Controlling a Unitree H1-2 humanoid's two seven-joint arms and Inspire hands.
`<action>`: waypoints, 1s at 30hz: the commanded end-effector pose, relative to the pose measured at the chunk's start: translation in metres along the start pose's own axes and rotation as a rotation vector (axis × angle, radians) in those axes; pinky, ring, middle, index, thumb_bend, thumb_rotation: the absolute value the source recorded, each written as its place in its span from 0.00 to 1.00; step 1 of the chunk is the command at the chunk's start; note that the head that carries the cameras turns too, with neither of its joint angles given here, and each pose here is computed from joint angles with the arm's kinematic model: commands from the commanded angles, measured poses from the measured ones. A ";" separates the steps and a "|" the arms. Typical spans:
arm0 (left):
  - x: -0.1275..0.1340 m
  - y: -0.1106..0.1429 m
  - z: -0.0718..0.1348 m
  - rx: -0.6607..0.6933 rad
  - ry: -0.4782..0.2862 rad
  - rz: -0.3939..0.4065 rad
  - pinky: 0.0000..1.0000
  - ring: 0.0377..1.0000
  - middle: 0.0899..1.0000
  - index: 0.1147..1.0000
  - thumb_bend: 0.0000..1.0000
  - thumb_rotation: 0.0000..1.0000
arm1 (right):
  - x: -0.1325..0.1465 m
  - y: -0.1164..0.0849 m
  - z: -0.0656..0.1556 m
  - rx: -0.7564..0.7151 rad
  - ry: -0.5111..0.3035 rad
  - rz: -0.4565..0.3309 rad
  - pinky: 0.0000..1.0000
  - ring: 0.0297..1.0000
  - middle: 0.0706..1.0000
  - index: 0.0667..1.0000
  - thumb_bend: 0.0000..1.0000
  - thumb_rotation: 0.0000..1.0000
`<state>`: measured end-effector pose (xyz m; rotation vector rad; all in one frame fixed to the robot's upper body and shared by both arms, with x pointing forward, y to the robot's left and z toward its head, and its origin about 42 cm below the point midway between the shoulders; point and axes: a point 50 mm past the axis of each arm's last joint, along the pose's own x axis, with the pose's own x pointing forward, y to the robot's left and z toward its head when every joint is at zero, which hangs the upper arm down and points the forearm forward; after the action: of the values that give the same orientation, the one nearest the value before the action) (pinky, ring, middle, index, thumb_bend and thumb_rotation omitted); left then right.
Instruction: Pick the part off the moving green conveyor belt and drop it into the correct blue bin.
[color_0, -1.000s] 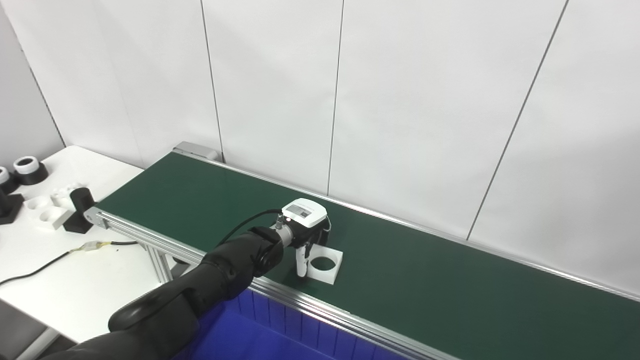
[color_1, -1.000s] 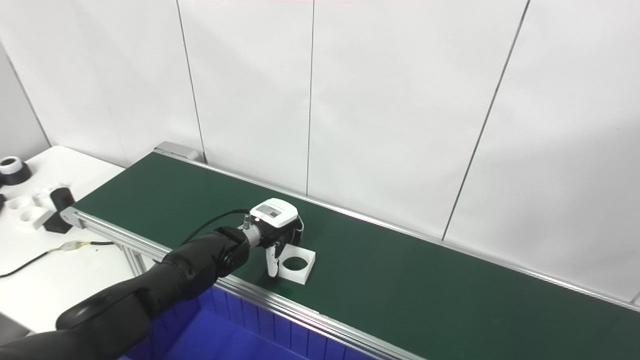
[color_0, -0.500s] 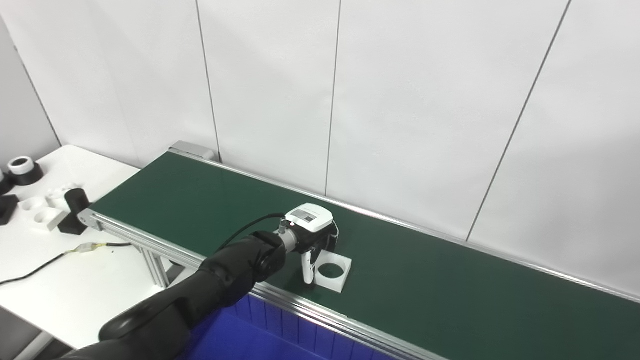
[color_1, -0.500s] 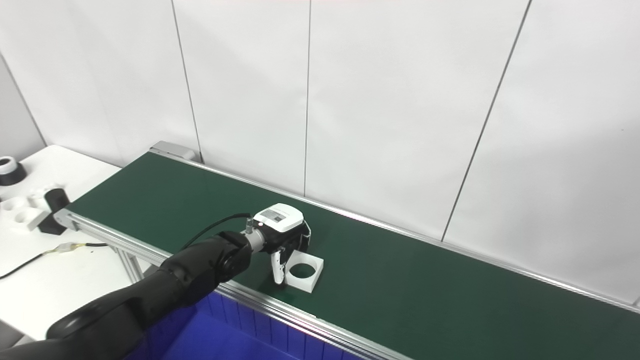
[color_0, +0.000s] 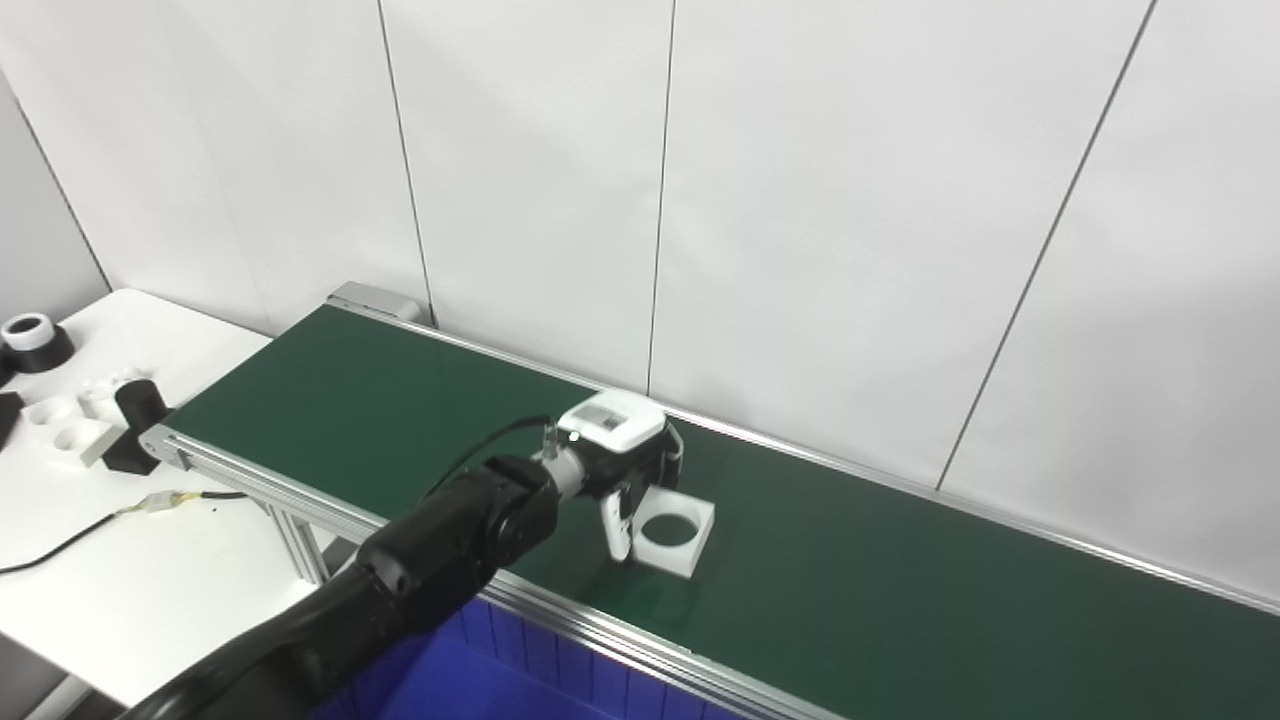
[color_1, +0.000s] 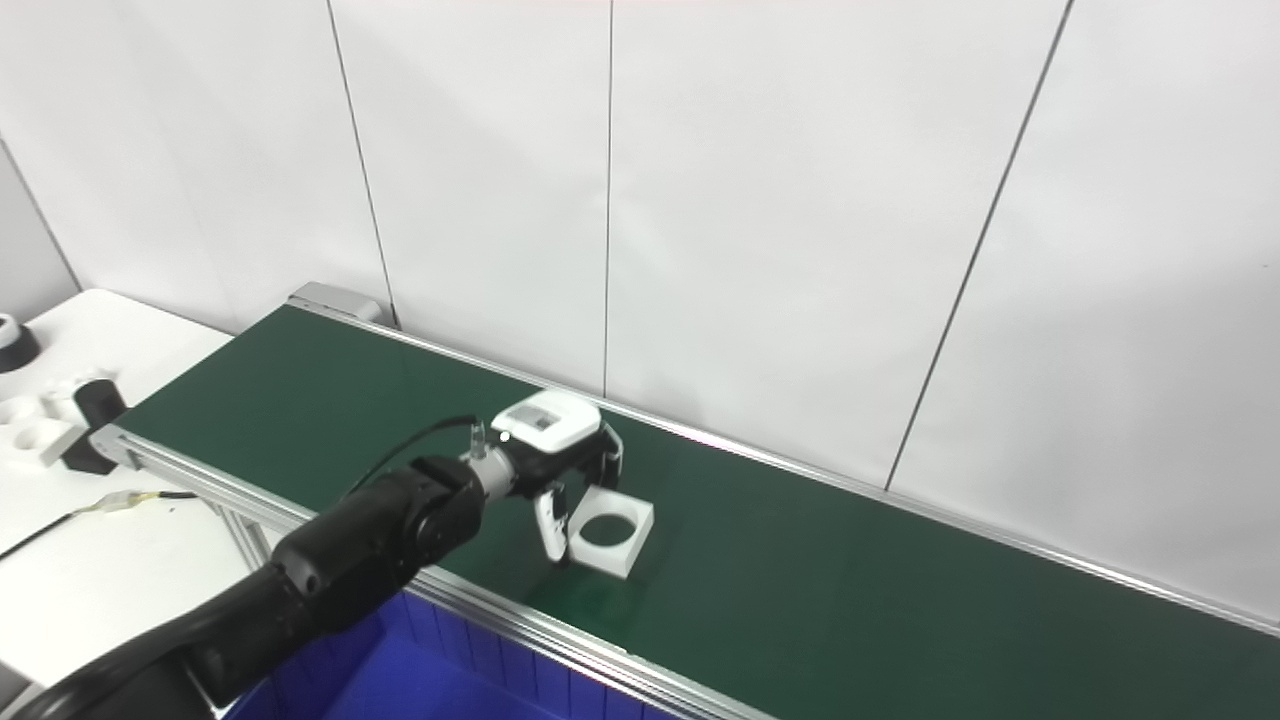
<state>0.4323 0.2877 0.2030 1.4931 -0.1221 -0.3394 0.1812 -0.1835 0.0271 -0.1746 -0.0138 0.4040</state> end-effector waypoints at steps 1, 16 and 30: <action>0.001 0.029 0.004 0.014 -0.016 0.074 0.73 0.57 0.47 0.39 0.52 0.00 | -0.001 -0.005 0.006 -0.011 -0.054 -0.011 0.71 0.84 0.89 0.94 0.37 0.63; -0.019 0.057 0.020 0.032 -0.047 0.131 0.73 0.58 0.47 0.40 0.52 0.00 | 0.000 -0.006 0.005 -0.010 -0.053 -0.012 0.71 0.84 0.89 0.94 0.37 0.61; -0.037 0.056 0.029 -0.011 -0.070 0.144 0.72 0.55 0.43 0.43 0.52 0.00 | -0.001 -0.009 0.005 -0.007 -0.054 -0.014 0.70 0.84 0.89 0.94 0.37 0.60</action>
<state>0.3976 0.2691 0.2492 1.4598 -0.2442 -0.3159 0.1801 -0.1942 0.0240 -0.1947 -0.0058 0.4008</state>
